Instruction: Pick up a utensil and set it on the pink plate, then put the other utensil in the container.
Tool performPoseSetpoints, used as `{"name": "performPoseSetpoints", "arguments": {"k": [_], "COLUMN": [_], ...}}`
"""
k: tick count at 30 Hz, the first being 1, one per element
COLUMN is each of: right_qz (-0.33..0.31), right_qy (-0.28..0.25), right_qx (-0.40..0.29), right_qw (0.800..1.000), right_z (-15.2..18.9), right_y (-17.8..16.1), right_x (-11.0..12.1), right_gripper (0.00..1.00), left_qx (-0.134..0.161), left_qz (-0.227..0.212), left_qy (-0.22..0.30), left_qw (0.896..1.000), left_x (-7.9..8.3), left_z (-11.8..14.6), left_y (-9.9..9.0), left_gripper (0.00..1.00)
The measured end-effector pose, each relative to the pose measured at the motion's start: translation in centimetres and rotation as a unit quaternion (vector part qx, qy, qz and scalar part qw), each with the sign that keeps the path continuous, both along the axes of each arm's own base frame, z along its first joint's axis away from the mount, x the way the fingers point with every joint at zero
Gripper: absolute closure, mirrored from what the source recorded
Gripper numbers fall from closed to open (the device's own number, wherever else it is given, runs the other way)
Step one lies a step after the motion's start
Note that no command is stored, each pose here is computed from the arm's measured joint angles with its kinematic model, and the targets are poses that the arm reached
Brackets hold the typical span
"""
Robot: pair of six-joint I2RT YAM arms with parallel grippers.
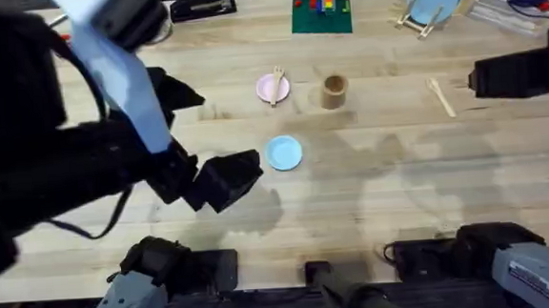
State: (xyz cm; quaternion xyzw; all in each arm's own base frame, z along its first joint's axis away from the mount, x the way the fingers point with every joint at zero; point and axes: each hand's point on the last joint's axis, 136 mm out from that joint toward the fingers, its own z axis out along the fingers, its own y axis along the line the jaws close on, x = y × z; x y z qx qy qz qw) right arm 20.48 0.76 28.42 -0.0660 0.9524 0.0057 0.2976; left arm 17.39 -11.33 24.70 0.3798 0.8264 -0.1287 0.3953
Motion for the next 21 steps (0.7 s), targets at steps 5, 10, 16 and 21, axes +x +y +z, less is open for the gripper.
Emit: {"name": "performPoseSetpoints", "arguments": {"k": [5, 10, 16, 21], "right_qz": [0.017, 0.022, 0.015, 0.004], "right_qy": [0.005, 0.045, 0.08, 0.096], "right_qx": [-0.012, -0.038, -0.085, -0.101], "right_qw": [1.0, 0.998, 0.993, 0.99], "right_z": [-0.2, -1.5, -3.1, -5.1], "right_y": [0.0, -0.7, -2.5, -4.3], "right_x": [0.0, 0.3, 2.3, 4.6], "right_gripper": [0.007, 0.007, 0.007, 0.016], "left_qx": [-0.019, -0.027, -0.027, -0.027], "left_qz": [-0.003, -0.004, -0.004, -0.004], "left_qy": [-0.009, -0.021, -0.021, -0.021], "left_qw": [1.0, 0.999, 0.999, 0.999], "left_x": [0.6, 1.0, 1.0, 1.0], "left_z": [-0.6, -0.2, -0.2, -0.2], "left_y": [-0.6, -0.8, -0.8, -0.8], "left_gripper": [0.006, 0.006, 0.006, 0.006]}}
